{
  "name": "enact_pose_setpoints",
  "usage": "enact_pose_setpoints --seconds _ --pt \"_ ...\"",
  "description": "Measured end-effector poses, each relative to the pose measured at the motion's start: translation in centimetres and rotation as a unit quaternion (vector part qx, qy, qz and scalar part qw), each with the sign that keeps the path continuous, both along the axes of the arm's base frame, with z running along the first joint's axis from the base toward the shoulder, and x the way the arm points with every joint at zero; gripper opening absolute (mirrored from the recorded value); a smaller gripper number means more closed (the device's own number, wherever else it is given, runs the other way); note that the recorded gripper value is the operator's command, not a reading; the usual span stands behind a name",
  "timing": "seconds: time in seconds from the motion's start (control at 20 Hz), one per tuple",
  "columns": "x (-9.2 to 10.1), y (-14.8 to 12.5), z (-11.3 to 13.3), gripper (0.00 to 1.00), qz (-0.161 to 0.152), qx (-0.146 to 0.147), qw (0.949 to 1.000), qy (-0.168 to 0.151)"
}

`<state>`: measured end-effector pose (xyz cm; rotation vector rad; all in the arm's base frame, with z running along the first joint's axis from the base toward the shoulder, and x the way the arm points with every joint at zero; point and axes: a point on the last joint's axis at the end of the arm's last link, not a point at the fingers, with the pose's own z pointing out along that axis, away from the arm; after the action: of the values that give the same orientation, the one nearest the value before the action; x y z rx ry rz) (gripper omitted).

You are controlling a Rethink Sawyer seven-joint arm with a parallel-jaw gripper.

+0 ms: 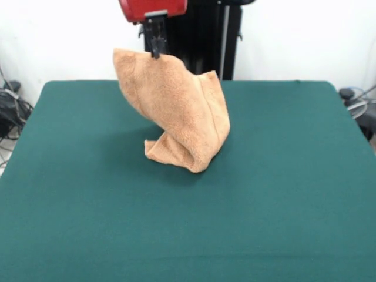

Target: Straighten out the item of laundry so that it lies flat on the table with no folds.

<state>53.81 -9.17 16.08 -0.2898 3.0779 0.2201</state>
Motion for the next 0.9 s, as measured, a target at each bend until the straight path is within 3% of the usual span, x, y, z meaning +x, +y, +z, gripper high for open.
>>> enact_pose_setpoints --seconds 0.55,0.9 --pt "4.2 1.9 3.9 0.0 0.071 0.014 0.9966 0.041" --pt "6.7 1.4 7.4 0.0 0.087 0.017 0.9929 0.079"
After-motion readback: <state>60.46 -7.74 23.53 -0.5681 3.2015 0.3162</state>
